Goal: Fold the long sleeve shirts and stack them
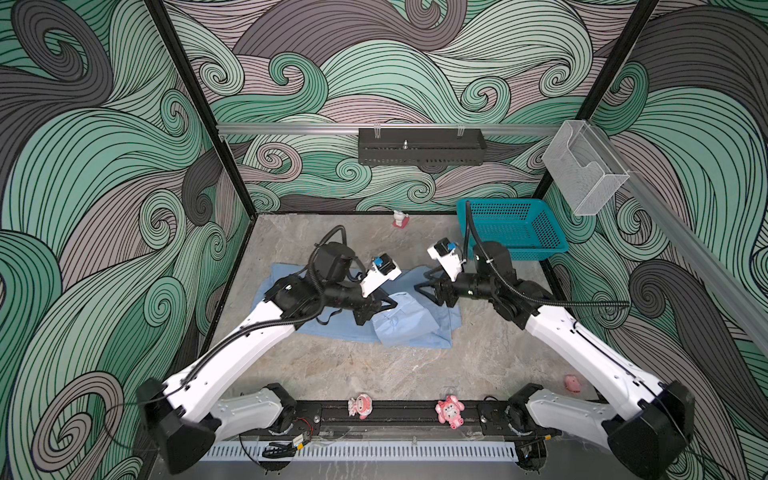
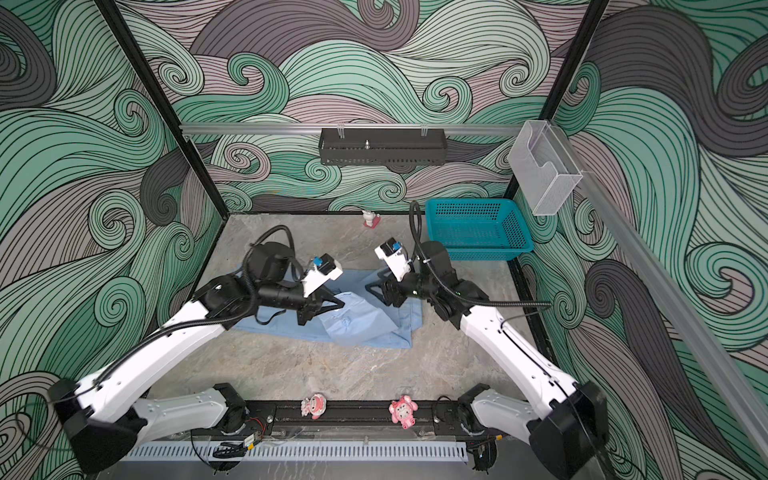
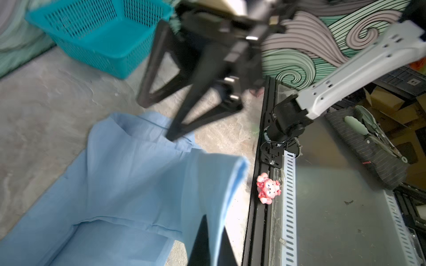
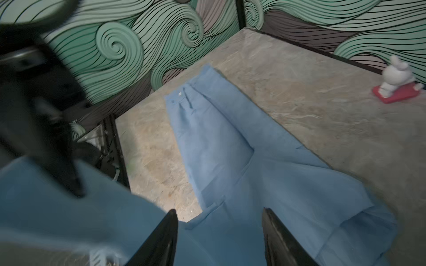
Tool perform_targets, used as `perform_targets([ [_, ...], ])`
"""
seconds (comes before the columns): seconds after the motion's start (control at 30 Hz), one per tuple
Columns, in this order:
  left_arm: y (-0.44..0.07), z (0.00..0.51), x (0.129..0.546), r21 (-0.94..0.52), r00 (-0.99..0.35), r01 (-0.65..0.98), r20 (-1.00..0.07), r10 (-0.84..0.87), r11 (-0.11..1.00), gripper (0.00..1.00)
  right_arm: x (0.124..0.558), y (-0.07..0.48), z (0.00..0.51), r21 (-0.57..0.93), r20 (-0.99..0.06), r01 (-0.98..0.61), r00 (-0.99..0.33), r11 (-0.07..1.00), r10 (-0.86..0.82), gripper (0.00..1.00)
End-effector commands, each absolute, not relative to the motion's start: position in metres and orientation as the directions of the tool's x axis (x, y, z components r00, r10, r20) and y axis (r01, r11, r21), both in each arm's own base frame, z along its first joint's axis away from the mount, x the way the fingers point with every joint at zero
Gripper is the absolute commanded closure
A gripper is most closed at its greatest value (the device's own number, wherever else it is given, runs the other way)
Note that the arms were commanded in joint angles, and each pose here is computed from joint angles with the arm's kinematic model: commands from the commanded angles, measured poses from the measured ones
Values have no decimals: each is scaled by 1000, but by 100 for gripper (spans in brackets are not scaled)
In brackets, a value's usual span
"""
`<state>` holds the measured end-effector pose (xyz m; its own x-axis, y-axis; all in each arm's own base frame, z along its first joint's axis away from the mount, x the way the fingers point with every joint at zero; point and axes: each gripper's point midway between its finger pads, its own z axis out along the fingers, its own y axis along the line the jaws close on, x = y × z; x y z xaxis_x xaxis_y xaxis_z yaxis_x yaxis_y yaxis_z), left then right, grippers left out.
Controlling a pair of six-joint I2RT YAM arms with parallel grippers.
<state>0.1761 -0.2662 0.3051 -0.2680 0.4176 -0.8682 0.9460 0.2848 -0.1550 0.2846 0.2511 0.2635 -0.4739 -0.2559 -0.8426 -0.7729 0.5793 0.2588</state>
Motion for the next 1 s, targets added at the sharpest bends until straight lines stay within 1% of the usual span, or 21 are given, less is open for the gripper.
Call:
perform_targets([
  [0.0,-244,346,148,-94,-190,955,-922,338,280,100,329,233,260,310,-768,-594,-616,742,-173,44],
  [0.17,-223,375,116,-115,-199,958,-925,323,262,100,377,235,238,368,-669,-447,-736,816,-101,52],
  [0.27,-211,396,104,-92,-171,957,-945,279,274,100,396,239,224,416,-606,-376,-793,828,-55,55],
  [0.37,-205,399,99,-82,-163,956,-947,277,281,100,405,244,204,444,-547,-330,-836,833,-40,56],
  [0.53,-209,387,94,-123,-195,962,-935,296,245,100,408,242,161,463,-439,-249,-898,851,-24,59],
  [0.63,-206,385,89,-123,-192,963,-935,297,238,100,407,234,136,457,-375,-199,-927,867,-15,61],
  [0.73,-196,383,92,-83,-175,952,-937,301,294,100,401,227,111,445,-315,-156,-949,882,-8,62],
  [0.83,-188,382,96,-45,-154,938,-942,297,344,100,392,222,87,436,-245,-113,-969,893,-3,67],
  [0.97,-186,377,103,-32,-158,927,-937,311,375,100,379,208,56,405,-157,-45,-987,913,21,70],
])
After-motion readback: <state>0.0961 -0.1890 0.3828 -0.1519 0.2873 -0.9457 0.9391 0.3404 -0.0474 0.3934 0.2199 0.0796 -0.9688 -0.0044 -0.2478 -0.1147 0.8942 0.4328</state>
